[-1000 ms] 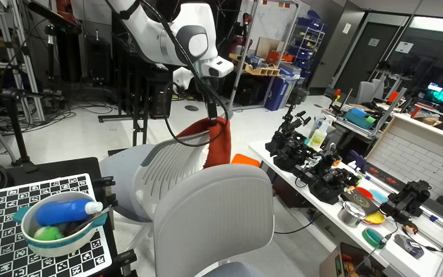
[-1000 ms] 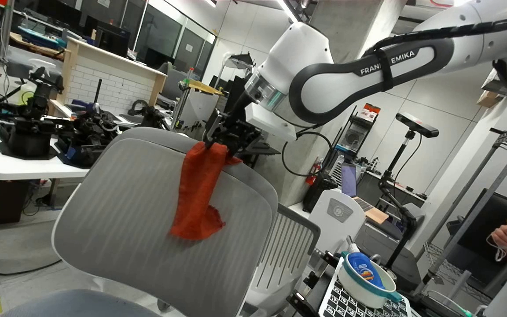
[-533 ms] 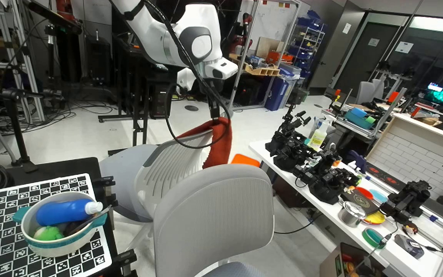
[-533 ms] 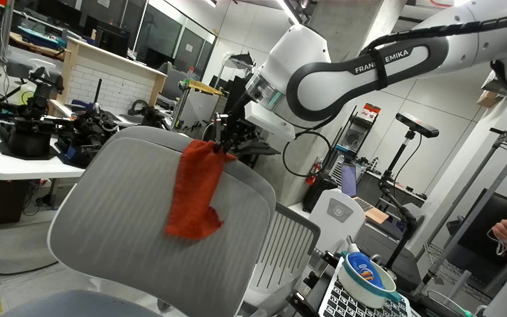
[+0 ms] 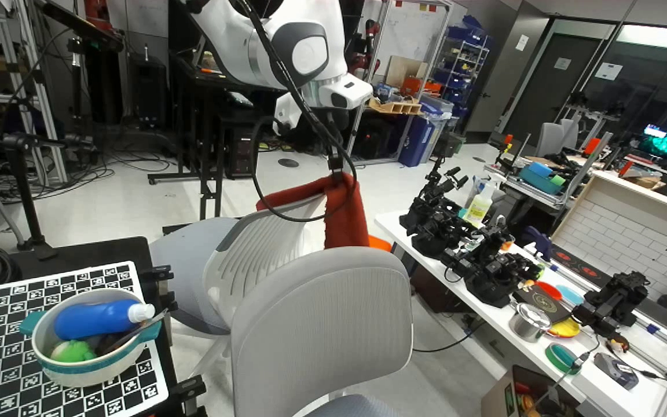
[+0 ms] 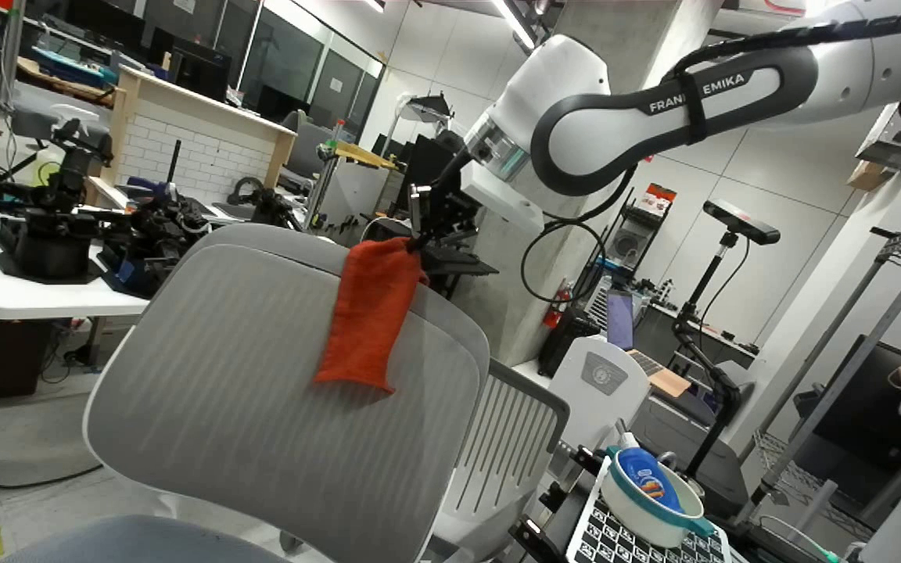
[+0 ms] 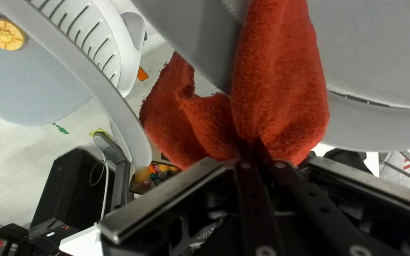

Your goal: Move the towel to the backrest of the chair on the left then return it to the chair on the right.

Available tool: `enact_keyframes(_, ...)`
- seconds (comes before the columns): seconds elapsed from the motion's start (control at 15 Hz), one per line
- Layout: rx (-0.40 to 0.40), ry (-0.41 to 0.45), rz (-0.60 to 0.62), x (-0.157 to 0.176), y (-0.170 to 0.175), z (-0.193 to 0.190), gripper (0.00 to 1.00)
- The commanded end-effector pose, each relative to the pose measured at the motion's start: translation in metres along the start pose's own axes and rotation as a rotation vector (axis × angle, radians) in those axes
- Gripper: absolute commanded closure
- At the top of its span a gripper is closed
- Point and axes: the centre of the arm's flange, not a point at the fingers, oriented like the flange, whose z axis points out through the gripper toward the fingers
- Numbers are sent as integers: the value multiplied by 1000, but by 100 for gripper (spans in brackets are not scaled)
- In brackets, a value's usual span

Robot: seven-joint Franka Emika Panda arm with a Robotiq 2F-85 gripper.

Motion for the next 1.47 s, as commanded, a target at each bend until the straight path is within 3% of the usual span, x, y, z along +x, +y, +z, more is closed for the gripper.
enact_keyframes(0.0, 32, 67, 22, 5, 47, -68, 99)
enact_keyframes(0.33, 67, 196, 77, 35, 109, -159, 99)
enact_keyframes(0.6, 68, 262, 107, 52, 139, -190, 99)
enact_keyframes(1.0, 38, 247, 121, 66, 151, -159, 99)
enact_keyframes(1.4, 17, 196, 66, 62, 90, -96, 99)
